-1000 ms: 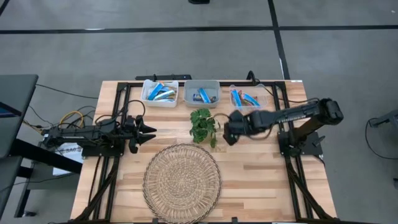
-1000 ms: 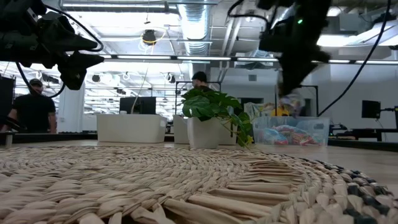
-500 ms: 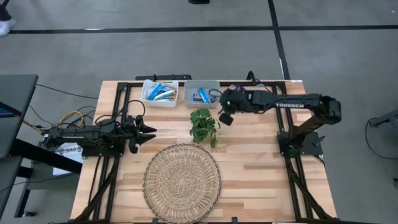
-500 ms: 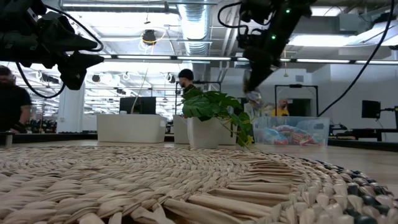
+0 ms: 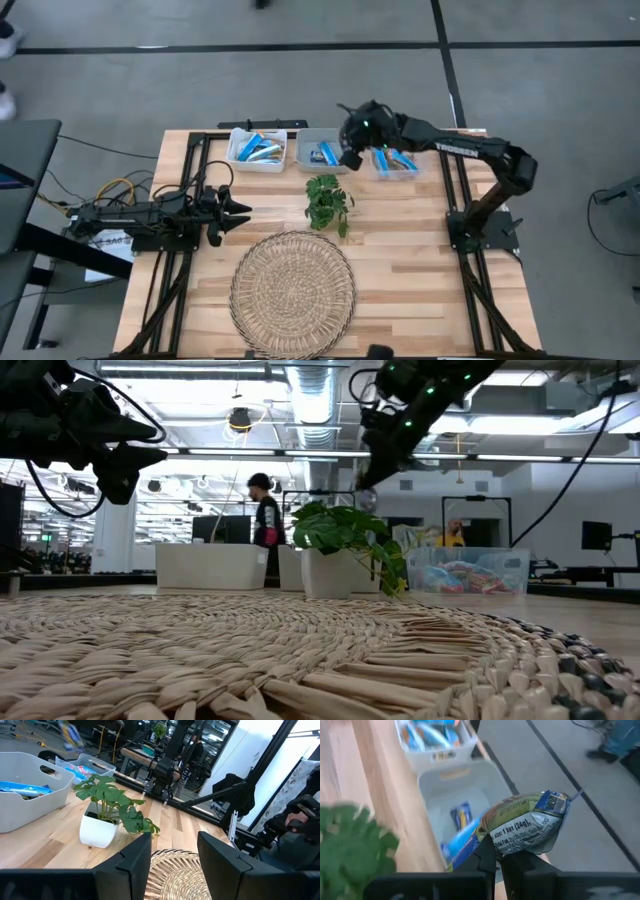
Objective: Pick and place Granola Bars by type
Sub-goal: Put the blue granola bar into the gray bin, then return to home position
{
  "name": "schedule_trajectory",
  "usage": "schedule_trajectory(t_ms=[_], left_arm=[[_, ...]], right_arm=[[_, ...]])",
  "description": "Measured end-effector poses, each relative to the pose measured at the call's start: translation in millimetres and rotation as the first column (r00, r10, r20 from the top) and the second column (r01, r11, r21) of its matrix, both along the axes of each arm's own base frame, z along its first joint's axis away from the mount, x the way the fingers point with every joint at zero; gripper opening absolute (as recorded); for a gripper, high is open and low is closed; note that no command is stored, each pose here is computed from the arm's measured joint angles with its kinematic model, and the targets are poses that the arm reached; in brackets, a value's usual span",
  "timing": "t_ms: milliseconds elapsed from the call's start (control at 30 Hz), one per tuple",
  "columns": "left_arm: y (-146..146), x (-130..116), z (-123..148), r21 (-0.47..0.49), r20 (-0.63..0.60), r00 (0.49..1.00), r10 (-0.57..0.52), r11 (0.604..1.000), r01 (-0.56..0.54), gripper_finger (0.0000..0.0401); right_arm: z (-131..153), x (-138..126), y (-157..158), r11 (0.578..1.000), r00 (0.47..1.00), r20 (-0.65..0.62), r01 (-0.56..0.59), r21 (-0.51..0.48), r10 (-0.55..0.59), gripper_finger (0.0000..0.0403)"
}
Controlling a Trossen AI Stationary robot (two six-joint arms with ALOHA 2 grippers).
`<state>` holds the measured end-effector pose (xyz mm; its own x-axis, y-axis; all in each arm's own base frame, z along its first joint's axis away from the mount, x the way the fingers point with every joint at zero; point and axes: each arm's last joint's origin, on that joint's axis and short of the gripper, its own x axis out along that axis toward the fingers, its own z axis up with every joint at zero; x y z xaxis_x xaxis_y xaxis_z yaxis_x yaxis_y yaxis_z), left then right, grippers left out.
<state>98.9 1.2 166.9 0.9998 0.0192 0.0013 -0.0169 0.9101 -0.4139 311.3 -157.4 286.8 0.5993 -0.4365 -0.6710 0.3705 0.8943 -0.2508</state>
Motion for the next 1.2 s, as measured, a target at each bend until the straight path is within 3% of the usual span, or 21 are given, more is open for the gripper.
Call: schedule_trajectory(t_ms=[400,733,1067,1200], left_arm=[[0.0,0.0,0.0,0.000,0.000,1.000,0.001,1.000,-0.001,0.0153],[0.0,0.0,0.0,0.000,0.000,1.000,0.001,1.000,-0.001,0.0153],[0.0,0.0,0.0,0.000,0.000,1.000,0.000,1.000,0.000,0.0153],[0.0,0.0,-0.1,0.000,0.000,1.000,0.000,1.000,0.000,0.0153]], right_arm=[[-13.3,42.3,-54.6,0.995,0.999,0.013,-0.031,0.091,0.030,0.0004],[-42.0,52.4,-61.7,0.989,0.996,-0.068,-0.040,0.142,0.050,0.0018],[-46.9,51.5,-61.6,0.985,0.995,-0.090,-0.018,0.173,0.034,0.0115],[-47.2,49.8,-58.6,0.965,0.997,-0.068,-0.012,0.262,0.031,0.0155]])
